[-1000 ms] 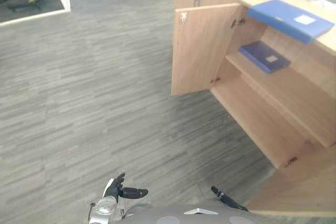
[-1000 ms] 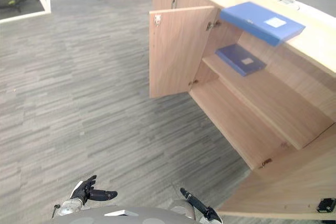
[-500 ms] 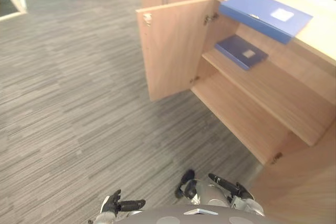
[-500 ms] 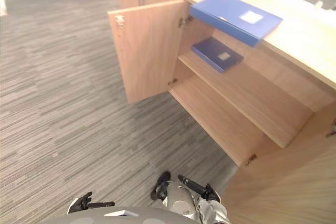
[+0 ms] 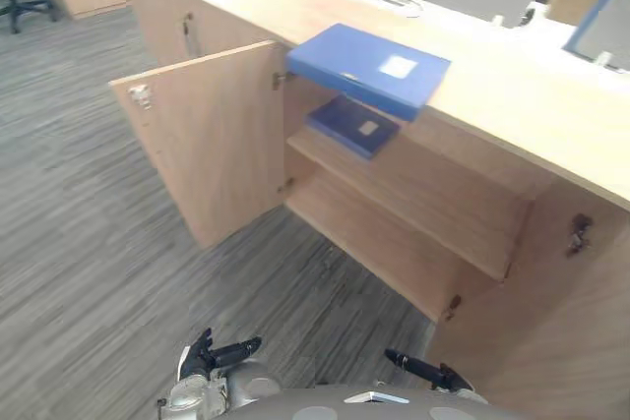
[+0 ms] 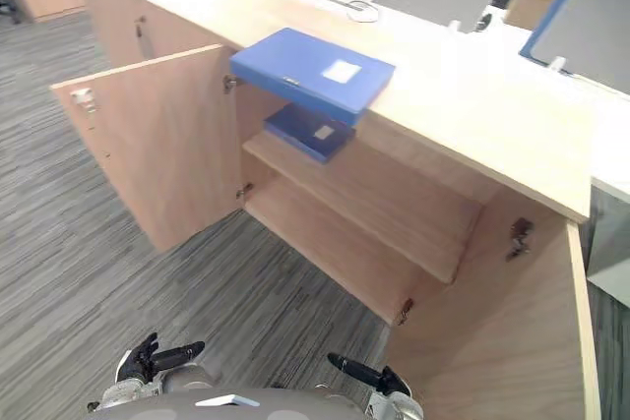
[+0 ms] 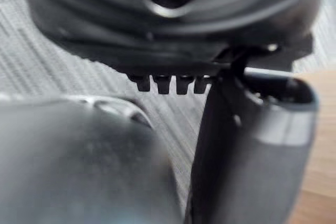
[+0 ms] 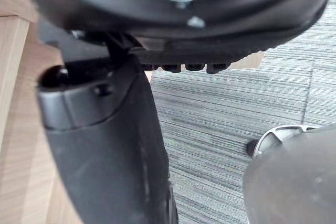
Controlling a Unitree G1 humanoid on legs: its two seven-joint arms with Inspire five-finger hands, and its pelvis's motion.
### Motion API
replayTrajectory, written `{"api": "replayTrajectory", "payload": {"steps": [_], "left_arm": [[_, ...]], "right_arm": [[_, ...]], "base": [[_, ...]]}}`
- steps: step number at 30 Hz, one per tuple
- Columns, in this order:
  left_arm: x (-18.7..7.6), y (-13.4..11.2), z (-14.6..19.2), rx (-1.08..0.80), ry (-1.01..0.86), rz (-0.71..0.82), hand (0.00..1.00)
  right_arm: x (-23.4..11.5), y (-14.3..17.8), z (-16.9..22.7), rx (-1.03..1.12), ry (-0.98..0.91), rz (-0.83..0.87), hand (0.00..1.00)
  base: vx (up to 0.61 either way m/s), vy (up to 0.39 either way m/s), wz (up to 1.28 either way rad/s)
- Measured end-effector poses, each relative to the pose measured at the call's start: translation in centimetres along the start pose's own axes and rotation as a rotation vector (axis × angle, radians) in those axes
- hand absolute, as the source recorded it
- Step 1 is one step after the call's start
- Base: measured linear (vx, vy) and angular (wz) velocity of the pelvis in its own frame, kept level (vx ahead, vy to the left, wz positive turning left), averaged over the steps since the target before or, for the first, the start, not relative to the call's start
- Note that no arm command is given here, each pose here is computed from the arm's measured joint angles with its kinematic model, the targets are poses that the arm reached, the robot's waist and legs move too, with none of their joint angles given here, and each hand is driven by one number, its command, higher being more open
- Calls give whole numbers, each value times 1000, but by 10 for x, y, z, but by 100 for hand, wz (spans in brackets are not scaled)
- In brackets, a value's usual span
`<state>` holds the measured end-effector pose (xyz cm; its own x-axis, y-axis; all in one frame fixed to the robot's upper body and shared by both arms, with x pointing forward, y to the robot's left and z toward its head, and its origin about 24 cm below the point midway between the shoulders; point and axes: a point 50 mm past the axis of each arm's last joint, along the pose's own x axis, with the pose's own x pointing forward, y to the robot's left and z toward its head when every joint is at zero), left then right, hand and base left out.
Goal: Walk over to the cabinet, pick up the folder, carry it to the office cabinet, place the folder inside the office cabinet, then close the office cabinet door
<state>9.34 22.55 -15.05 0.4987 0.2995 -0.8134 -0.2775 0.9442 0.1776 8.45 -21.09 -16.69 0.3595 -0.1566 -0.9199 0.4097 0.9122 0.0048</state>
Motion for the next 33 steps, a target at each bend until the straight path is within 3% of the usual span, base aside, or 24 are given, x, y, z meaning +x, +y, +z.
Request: {"api": "replayTrajectory", "payload": {"steps": [5, 10, 21, 30, 33], "left_arm": [[-2, -13, -1, -28, -12, -27, 100], [-2, -1, -13, -30, 48, -3, 100], [-3, -5, -23, 57, 97, -102, 100], [-5, -4, -30, -138, 150, -192, 100], [-3, -10, -13, -220, 82, -220, 100]], "right_arm": [[2, 10, 10, -57, -29, 35, 100], [0, 17, -1, -35, -9, 61, 100], [-1, 9, -1, 39, -19, 52, 100], [-2, 0, -1, -24, -21, 55, 100], [-3, 0, -5, -60, -8, 67, 100]], "base": [[119, 197, -99], [292, 283, -70], [11, 142, -41], [-28, 64, -3], [76, -41, 40]]}}
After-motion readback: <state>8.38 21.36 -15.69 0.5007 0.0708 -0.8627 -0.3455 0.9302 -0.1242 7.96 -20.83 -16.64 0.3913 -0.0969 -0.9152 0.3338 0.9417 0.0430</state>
